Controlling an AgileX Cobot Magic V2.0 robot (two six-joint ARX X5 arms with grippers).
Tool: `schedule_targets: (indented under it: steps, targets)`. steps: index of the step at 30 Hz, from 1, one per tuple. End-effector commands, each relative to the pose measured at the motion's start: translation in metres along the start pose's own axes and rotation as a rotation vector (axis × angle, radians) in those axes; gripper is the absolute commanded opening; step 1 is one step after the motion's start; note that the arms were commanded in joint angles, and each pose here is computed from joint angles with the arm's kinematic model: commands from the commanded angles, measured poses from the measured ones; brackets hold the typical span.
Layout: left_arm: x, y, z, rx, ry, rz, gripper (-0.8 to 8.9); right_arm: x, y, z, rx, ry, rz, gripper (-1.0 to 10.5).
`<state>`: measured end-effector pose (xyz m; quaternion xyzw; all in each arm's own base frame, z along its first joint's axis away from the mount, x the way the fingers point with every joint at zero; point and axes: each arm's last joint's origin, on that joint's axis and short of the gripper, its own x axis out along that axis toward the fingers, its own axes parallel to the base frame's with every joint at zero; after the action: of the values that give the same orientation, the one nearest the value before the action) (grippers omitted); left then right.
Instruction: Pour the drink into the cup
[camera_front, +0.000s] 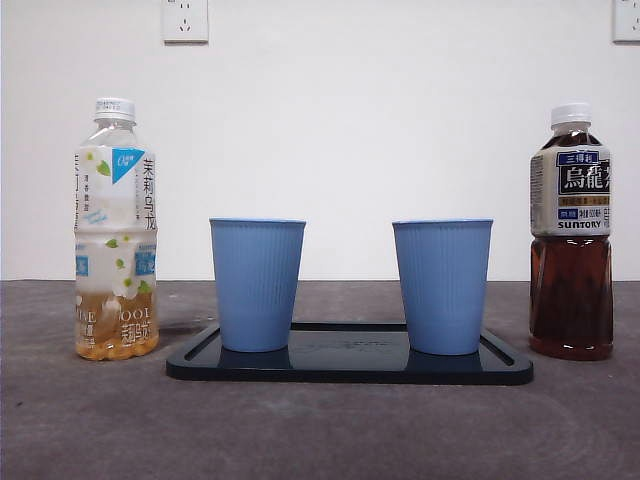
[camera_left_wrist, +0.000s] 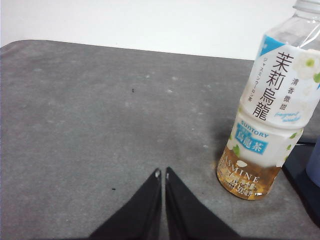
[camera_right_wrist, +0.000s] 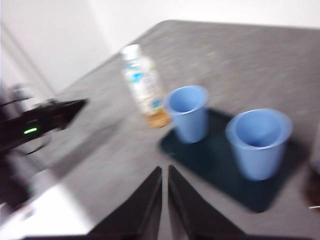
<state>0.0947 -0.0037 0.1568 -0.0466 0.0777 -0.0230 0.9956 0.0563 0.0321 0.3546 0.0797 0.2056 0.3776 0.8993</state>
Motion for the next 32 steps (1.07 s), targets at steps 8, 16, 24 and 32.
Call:
schedule_targets:
  steps: [8,16,24,32]
  targets:
    - [0.002,0.001,-0.007,0.011,0.024,0.009,0.1,0.024,-0.046,-0.051,-0.126,-0.297,-0.454,0.2]
    - [0.002,0.001,-0.007,0.011,0.024,0.009,0.1,0.055,-0.091,-0.136,-0.093,-0.258,-0.693,0.2]
    - [0.002,0.001,-0.007,0.011,0.024,0.009,0.1,0.064,-0.109,-0.167,-0.091,-0.265,-0.763,0.2]
    - [0.002,0.001,-0.007,0.011,0.024,0.009,0.1,0.063,-0.111,-0.168,-0.126,-0.255,-0.804,0.2]
